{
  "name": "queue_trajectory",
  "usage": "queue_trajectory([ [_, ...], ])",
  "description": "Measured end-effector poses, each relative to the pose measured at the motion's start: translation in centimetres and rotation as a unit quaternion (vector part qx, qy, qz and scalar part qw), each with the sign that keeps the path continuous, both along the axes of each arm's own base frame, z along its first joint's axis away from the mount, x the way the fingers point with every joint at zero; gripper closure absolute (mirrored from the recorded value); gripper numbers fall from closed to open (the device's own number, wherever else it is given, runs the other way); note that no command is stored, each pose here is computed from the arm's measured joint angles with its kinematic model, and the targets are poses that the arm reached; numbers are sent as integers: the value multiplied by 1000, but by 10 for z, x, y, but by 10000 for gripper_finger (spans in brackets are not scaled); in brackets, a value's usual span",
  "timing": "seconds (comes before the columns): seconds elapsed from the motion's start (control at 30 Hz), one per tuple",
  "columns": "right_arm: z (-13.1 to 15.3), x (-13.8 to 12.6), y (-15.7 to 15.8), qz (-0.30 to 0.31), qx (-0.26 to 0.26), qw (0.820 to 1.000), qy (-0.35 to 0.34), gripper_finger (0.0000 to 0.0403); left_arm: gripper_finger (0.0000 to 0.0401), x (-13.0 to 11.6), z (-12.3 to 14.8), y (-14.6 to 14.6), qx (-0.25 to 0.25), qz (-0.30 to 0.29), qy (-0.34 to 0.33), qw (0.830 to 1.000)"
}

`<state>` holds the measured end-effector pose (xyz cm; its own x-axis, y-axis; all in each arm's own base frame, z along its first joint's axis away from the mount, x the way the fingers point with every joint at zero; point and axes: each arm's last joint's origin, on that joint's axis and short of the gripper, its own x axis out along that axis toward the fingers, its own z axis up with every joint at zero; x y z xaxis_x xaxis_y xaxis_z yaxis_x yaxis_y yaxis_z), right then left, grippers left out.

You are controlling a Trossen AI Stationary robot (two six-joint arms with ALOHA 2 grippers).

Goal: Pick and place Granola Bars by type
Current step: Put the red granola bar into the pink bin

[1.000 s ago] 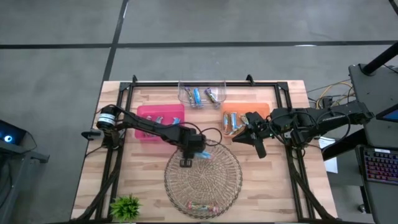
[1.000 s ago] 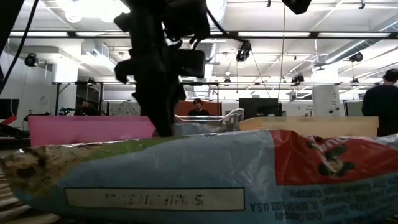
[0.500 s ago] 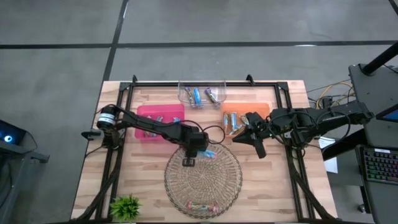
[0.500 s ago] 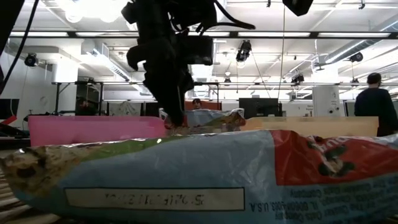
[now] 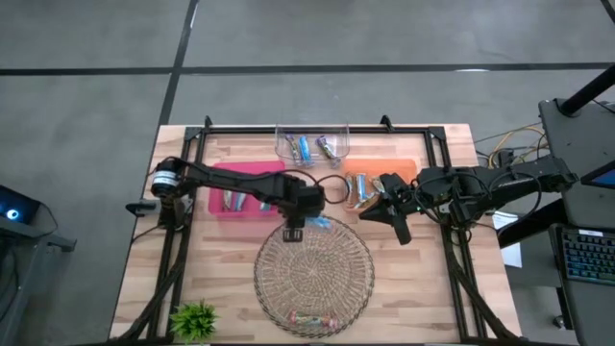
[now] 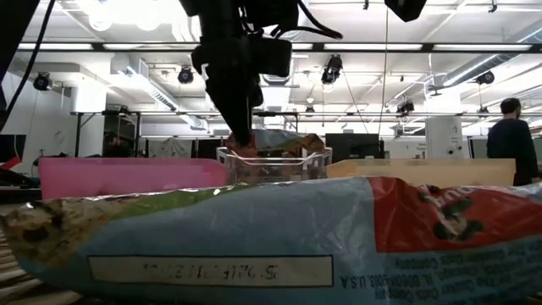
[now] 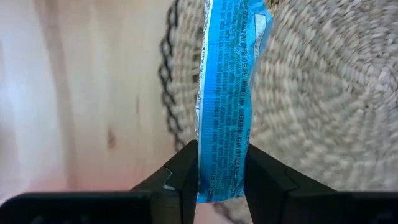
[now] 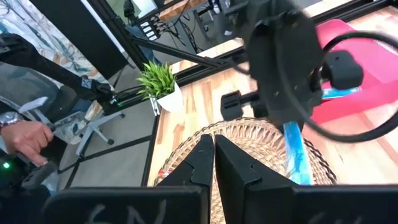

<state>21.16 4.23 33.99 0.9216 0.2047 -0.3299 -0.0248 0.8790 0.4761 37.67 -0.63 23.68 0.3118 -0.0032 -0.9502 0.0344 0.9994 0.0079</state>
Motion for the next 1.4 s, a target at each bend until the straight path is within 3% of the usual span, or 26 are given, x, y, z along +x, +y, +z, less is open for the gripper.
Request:
queue_trajectory([
  [0.2, 0, 0, 0, 0, -1, 1000, 0, 394, 309, -5, 15, 14, 1, 14, 27, 1000],
  [0.5, 0, 0, 0, 0, -1, 1000, 0, 394, 309, -27, 46, 24, 12, 51, -4, 999],
  [0.7, 0, 0, 0, 1, -2, 1000, 1, 394, 310, -56, 61, 31, 28, 111, -20, 993],
  [0.9, -1, 0, 0, 1, -3, 1000, 3, 394, 310, -91, 64, 39, 28, 218, -32, 975],
  [1.17, -1, 0, 0, 2, -5, 1000, 3, 394, 310, -125, 48, 45, -12, 368, -54, 928],
  [1.27, -1, 0, 0, 2, -5, 1000, 4, 394, 310, -133, 36, 47, -42, 452, -62, 889],
  [1.4, -1, 0, 0, 2, -6, 1000, 6, 394, 310, -141, 22, 47, -83, 566, -64, 818],
])
